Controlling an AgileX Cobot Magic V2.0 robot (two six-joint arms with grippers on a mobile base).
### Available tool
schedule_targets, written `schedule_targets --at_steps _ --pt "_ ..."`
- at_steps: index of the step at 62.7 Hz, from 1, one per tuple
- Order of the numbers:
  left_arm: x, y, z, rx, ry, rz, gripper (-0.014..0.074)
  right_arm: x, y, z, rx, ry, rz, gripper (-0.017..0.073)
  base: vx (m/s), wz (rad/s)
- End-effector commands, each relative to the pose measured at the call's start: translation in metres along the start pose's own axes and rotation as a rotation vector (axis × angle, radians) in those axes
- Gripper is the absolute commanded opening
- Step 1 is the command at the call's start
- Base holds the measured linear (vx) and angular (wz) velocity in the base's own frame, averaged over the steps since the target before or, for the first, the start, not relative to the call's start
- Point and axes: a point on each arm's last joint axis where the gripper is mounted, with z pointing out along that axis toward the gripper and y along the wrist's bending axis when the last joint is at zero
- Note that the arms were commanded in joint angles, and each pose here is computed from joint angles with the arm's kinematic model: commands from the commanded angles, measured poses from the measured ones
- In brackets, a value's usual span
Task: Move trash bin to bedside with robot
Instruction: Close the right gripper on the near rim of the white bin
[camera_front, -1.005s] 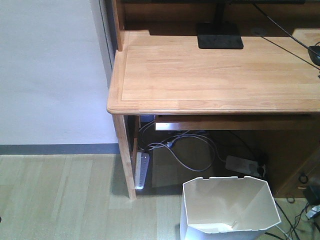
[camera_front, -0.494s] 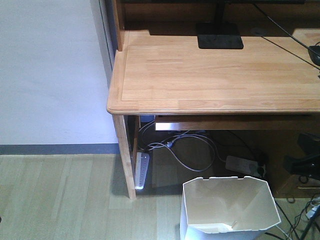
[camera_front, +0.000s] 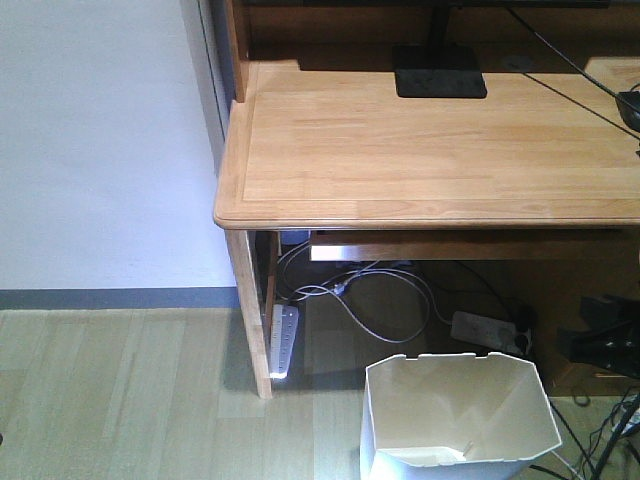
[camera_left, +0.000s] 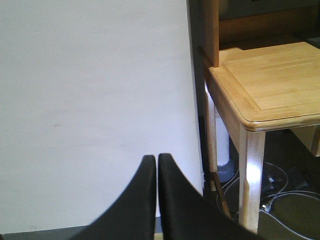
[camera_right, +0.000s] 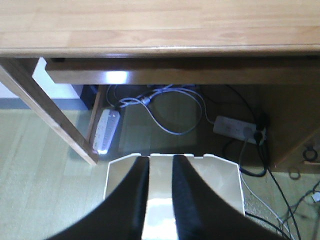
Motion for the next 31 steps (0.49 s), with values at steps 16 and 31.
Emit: schedule_targets --at_steps 16,31 --pt "0.002 -0.002 0.002 0.012 -0.055 -0.008 -0.0006 -0.013 0.001 -0.003 0.002 -0.053 -0.012 0.044 0.0 0.0" --pt "0.002 -0.002 0.002 0.012 -0.055 -0.008 -0.0006 -0.028 0.002 -0.005 0.006 0.012 -0.012 0.0464 0.0 0.0"
